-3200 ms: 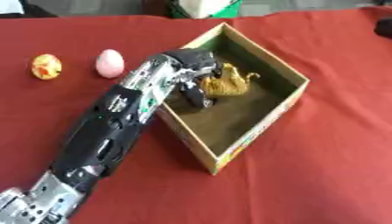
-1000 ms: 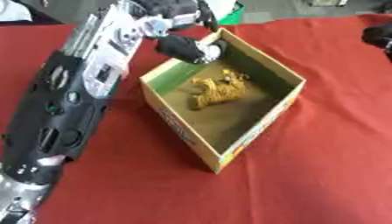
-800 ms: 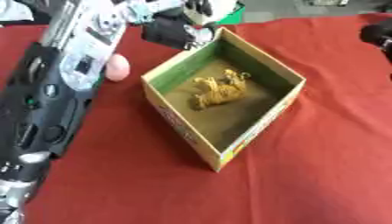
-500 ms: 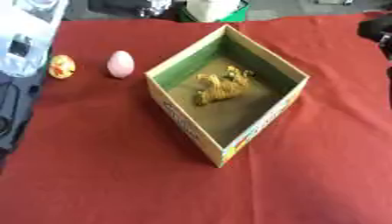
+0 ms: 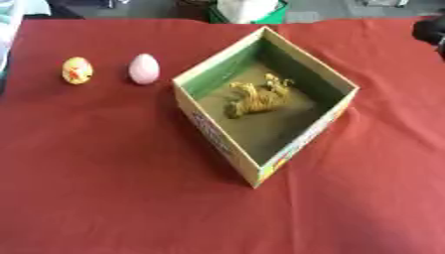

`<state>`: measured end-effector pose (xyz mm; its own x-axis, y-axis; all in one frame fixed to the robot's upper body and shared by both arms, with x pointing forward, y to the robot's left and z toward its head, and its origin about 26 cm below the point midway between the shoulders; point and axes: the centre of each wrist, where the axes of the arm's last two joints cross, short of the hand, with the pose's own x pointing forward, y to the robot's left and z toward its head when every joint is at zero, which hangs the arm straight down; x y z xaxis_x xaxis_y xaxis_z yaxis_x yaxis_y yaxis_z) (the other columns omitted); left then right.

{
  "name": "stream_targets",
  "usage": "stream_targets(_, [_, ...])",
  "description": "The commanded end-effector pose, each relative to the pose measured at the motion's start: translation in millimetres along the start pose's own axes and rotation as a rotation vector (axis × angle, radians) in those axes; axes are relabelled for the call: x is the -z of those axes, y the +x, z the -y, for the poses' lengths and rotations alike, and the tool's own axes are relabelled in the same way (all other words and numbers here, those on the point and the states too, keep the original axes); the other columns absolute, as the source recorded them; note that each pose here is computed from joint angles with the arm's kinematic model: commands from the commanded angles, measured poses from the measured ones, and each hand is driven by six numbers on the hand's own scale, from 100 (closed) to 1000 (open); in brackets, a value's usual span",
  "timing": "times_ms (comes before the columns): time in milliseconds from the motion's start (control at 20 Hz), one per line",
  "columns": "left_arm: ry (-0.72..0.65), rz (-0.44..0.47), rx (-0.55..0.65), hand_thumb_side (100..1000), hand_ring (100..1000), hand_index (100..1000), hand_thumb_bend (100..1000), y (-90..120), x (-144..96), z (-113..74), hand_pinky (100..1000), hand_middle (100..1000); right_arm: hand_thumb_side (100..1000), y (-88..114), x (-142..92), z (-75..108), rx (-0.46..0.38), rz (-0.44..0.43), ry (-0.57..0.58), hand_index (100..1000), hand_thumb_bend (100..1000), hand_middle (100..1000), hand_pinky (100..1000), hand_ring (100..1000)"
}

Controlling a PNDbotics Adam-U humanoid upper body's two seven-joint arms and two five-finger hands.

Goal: Pick up objects on the table and place them in the box.

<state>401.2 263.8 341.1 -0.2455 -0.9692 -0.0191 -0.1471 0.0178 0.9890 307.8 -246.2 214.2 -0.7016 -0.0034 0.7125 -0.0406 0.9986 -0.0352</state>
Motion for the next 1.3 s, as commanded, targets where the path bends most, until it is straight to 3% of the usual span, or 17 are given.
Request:
stream_targets(50, [0.006, -0.108, 0.031, 799, 876, 941, 161, -29.8, 1.8, -0.8, 761, 847, 626, 9.0, 4.7, 3.0, -0.020, 0.039, 0.010, 793, 100, 518, 744, 661])
stream_targets(350, [-0.077, -0.205, 0.028, 810, 876, 954, 199, -63.2, 7.3, 24.5, 763, 846, 627, 9.5, 5.2, 3.4, -0.025, 0.043, 0.010, 793, 100, 518, 745, 662])
stream_targets(650, [-0.110, -0.254, -0.001, 857, 883, 959, 241, -78.5, 9.4, 43.2, 768, 857, 631, 10.6, 6.7, 3.6, -0.027, 0.054, 0.008, 793, 100, 518, 745, 663])
stream_targets(750, [-0.125, -0.278, -0.006, 860, 892, 962, 275, -83.8, 9.7, 49.8, 776, 864, 631, 10.8, 7.0, 3.6, -0.028, 0.057, 0.008, 793, 100, 518, 746, 663])
stream_targets(950, [-0.172, -0.304, -0.013, 934, 912, 989, 467, -92.8, 9.8, 62.1, 794, 882, 632, 11.2, 7.5, 3.6, -0.029, 0.061, 0.007, 794, 100, 518, 746, 663])
stream_targets(1300, [-0.199, -0.376, 0.012, 946, 922, 1000, 547, -107.2, 6.7, 72.1, 799, 884, 630, 11.3, 7.8, 3.5, -0.033, 0.063, 0.009, 794, 100, 517, 747, 663])
